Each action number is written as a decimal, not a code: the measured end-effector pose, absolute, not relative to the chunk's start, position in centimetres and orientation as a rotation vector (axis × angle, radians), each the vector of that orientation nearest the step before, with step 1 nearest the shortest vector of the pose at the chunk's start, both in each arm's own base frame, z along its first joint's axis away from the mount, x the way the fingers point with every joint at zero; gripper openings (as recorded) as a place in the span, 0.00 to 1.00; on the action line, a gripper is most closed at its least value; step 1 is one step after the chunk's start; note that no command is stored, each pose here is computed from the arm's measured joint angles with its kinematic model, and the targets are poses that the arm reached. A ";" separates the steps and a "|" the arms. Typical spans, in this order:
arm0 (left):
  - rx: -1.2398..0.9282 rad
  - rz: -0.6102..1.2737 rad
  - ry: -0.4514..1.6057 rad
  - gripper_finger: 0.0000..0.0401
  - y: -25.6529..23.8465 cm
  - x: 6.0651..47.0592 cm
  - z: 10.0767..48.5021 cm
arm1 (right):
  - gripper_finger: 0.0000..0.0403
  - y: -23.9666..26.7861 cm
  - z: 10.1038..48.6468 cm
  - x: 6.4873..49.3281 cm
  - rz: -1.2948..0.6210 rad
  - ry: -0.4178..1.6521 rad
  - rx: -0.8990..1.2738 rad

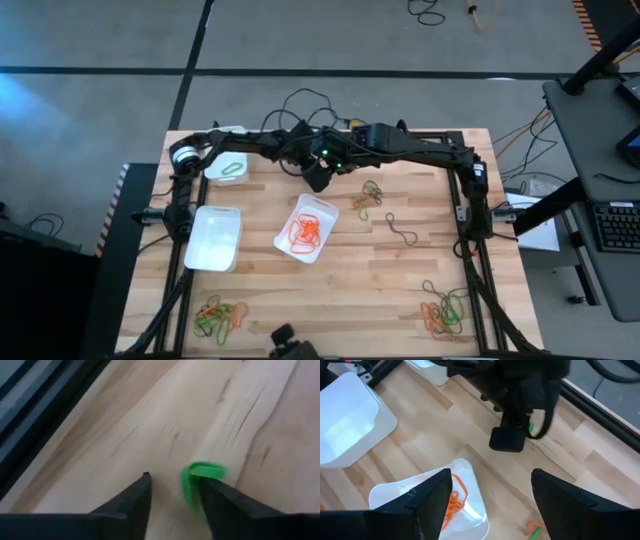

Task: Sort rubber bands into baskets
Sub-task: Put the green rubber band into the top white bin

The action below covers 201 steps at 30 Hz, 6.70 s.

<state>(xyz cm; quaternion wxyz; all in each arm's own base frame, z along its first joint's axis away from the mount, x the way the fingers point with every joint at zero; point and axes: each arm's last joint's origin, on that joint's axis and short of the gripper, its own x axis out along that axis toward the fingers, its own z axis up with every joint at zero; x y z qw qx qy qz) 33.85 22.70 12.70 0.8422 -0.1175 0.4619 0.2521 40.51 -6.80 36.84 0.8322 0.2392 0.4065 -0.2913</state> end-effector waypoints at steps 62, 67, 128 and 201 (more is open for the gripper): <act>-0.627 1.092 1.455 0.10 23.1 15.9 17.8 | 0.61 -8.0 20.9 33.7 -0.190 1.397 0.192; -0.633 0.994 1.412 0.28 22.6 16.1 18.8 | 0.59 -7.7 17.9 32.8 -0.084 1.380 0.099; -0.466 0.773 1.010 0.53 13.0 14.2 23.6 | 0.04 -6.7 13.1 33.8 -0.707 1.197 0.969; -0.422 0.485 0.701 0.53 11.3 18.5 25.0 | 0.03 -10.1 15.7 35.0 -0.980 0.903 1.402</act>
